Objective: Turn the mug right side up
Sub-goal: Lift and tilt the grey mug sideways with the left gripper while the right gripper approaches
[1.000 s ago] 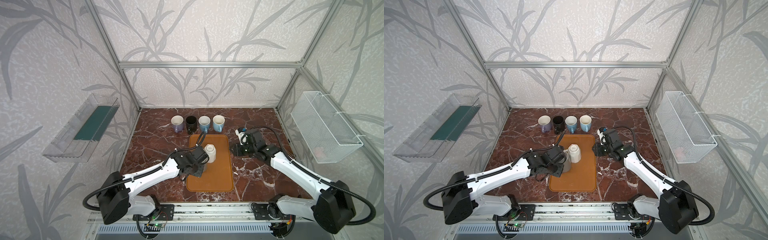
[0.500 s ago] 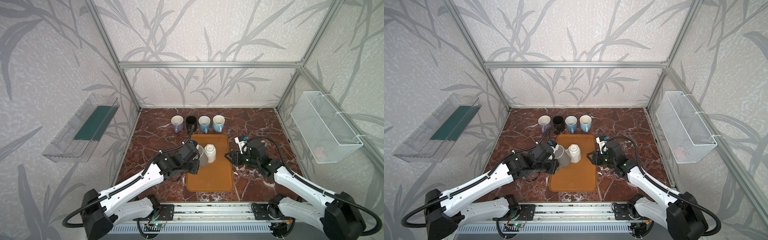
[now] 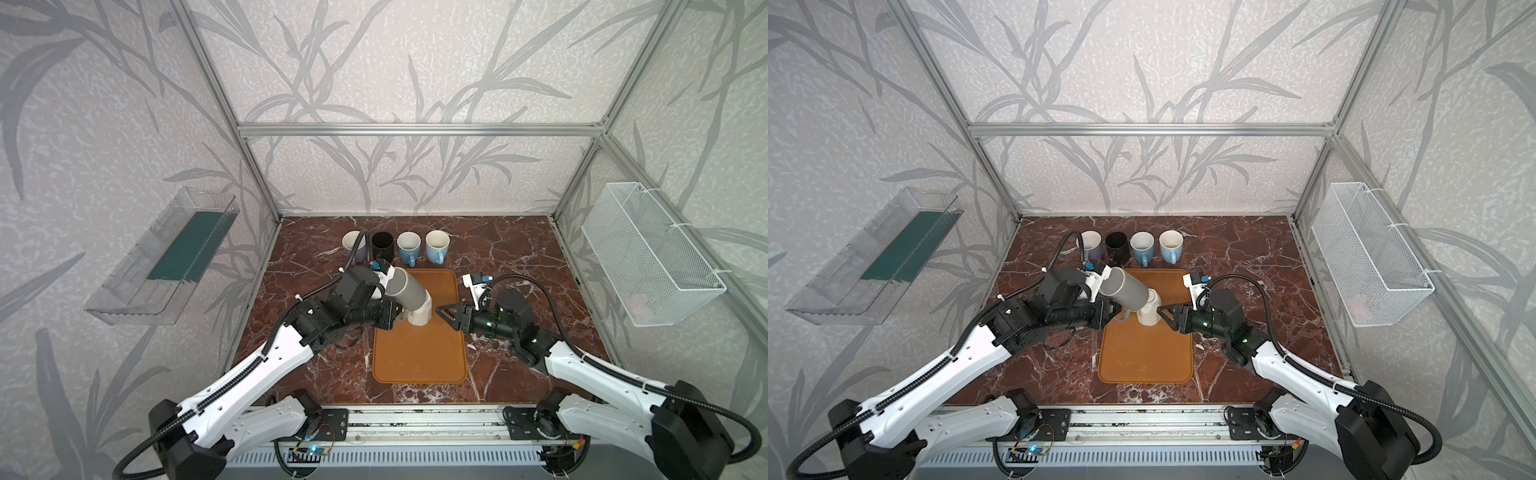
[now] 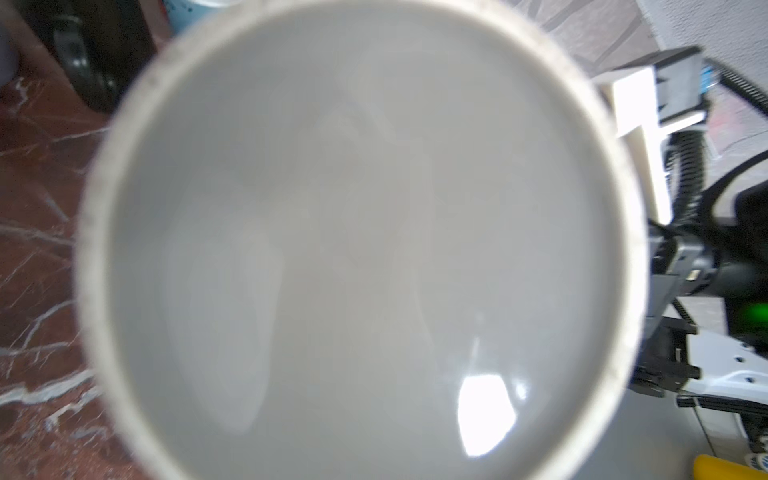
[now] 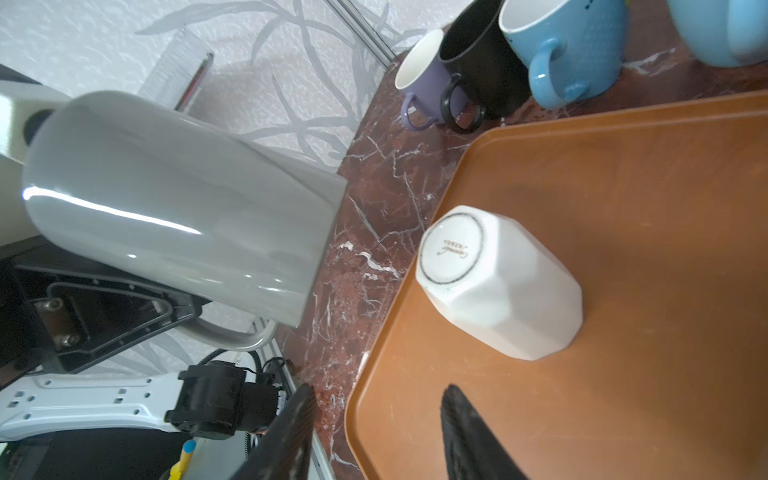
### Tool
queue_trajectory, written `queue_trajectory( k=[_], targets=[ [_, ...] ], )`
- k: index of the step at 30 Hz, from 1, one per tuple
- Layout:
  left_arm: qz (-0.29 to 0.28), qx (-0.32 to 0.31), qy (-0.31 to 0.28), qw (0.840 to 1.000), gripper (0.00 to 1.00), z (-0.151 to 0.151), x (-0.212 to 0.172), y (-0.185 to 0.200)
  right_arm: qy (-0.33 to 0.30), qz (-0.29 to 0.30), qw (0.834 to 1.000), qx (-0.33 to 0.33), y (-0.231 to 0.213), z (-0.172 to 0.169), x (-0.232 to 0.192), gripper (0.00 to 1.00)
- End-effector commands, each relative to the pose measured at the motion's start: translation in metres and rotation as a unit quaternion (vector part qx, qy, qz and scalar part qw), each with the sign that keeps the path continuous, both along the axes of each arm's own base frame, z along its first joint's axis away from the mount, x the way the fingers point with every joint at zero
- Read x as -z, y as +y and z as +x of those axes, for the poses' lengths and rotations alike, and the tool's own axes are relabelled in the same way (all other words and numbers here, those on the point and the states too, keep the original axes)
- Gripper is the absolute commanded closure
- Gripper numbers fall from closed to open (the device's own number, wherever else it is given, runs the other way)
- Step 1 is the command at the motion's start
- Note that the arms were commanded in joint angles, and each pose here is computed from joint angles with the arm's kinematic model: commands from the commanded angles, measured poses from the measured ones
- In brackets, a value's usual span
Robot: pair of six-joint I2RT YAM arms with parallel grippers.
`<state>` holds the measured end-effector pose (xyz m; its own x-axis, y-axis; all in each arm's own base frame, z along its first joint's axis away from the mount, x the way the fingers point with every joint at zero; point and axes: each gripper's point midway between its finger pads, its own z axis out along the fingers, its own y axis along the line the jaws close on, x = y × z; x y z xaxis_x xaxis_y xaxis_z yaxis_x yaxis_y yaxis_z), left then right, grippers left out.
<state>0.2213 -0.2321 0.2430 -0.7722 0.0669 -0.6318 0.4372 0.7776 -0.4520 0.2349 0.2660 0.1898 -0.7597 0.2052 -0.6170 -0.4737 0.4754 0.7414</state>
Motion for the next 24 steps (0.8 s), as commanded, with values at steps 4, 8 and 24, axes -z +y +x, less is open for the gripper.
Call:
queue_trajectory(
  k=[4,8,24],
  targets=[
    [-0.117,0.04,-0.092,0.988,1.0,0.011,-0.078,-0.023,-0.033,0.074,0.997,-0.018,0.009,-0.004,-0.039,0.44],
    [-0.152,0.053,-0.106,0.981,1.0,0.01,-0.095,-0.028,-0.037,0.11,0.993,-0.023,0.012,-0.005,-0.055,0.4],
    [-0.255,0.081,-0.141,0.953,1.0,0.012,-0.142,-0.038,-0.09,0.192,0.976,-0.043,0.017,-0.009,-0.114,0.33]
  ],
)
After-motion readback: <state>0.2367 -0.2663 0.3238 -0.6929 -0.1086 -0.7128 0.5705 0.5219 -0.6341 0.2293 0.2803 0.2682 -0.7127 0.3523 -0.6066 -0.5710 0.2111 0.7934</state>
